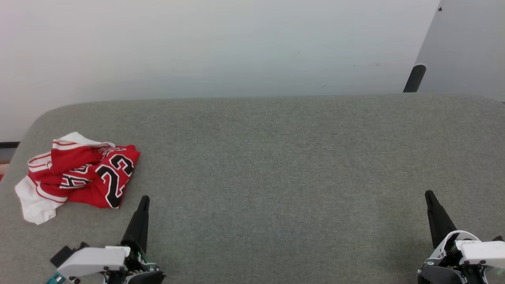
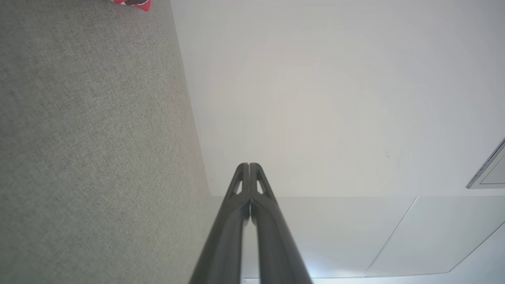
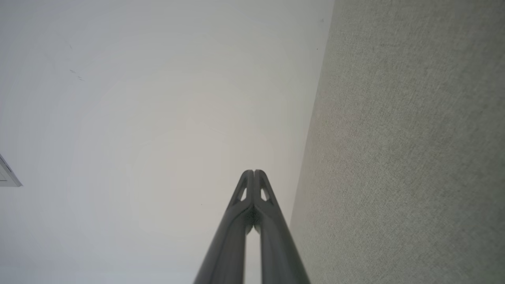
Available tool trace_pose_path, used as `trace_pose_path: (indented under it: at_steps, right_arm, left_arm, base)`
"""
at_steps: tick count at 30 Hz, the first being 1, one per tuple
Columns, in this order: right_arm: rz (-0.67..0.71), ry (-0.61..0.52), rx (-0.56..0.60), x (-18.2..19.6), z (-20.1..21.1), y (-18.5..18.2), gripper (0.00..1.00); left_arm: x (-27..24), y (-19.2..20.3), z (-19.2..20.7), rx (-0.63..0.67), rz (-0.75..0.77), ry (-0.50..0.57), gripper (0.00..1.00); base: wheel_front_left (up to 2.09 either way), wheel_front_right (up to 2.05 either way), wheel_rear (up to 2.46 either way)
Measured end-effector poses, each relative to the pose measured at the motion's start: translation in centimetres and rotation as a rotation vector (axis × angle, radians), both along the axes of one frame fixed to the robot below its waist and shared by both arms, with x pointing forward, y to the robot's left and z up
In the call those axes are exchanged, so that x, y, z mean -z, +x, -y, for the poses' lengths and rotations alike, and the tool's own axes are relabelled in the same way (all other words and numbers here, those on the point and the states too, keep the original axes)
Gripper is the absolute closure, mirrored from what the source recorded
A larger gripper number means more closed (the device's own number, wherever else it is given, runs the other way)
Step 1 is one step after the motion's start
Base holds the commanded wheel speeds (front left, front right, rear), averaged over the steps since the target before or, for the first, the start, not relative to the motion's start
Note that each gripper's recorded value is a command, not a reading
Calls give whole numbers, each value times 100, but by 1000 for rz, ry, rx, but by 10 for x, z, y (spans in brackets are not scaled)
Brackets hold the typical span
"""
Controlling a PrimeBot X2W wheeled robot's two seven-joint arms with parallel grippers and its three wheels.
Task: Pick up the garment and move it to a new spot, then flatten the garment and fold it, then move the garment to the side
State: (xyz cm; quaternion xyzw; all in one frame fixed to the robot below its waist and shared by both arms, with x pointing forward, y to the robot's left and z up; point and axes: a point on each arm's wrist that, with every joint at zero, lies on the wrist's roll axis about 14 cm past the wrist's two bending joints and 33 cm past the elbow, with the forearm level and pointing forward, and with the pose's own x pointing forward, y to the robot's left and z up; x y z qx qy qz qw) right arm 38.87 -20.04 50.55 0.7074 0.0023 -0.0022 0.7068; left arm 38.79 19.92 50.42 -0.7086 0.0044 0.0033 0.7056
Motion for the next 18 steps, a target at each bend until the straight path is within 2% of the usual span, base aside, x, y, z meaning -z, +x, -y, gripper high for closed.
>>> trace_pose_path:
  at_steps: [18]
  right_arm:
    - [0,0,0,0,0,0,100]
  left_arm:
    - [0,0,0,0,0,0,100]
  base:
    - [0,0,0]
